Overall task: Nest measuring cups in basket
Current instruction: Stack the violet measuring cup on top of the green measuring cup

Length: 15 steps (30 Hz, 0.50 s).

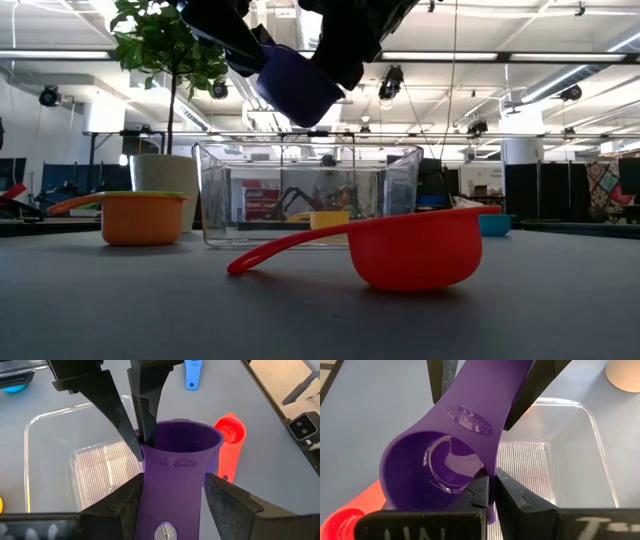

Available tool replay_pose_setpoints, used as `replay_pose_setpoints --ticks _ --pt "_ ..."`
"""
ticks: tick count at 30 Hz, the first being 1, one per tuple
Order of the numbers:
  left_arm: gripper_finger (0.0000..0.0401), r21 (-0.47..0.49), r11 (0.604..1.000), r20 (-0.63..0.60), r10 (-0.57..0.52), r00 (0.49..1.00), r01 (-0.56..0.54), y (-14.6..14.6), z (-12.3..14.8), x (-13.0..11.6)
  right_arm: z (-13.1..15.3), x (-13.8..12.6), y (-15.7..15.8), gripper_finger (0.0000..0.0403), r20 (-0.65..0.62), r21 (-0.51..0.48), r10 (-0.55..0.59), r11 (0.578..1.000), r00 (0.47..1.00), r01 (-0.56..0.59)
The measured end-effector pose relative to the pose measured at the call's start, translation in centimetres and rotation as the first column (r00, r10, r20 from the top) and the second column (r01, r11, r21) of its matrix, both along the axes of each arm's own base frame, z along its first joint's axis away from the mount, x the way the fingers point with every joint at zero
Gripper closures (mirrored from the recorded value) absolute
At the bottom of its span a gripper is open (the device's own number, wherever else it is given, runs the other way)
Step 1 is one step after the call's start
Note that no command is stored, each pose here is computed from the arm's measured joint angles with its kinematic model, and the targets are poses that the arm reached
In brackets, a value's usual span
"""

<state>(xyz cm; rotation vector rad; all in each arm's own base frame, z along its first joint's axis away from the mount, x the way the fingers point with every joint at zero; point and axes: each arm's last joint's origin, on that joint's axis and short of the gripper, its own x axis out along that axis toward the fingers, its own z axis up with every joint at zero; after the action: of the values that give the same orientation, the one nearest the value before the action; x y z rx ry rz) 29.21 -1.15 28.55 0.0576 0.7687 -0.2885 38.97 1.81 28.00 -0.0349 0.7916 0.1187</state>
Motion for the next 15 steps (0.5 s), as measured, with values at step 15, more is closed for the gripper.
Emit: replay_pose_setpoints --ticks 15 --pt "0.0202 0.012 0.999 -0.01 0.043 0.999 -0.043 0.12 0.13 -0.06 -0.26 -0.04 -0.03 0.0394 -0.019 0.006 0.003 1.0 1.0 -0.003"
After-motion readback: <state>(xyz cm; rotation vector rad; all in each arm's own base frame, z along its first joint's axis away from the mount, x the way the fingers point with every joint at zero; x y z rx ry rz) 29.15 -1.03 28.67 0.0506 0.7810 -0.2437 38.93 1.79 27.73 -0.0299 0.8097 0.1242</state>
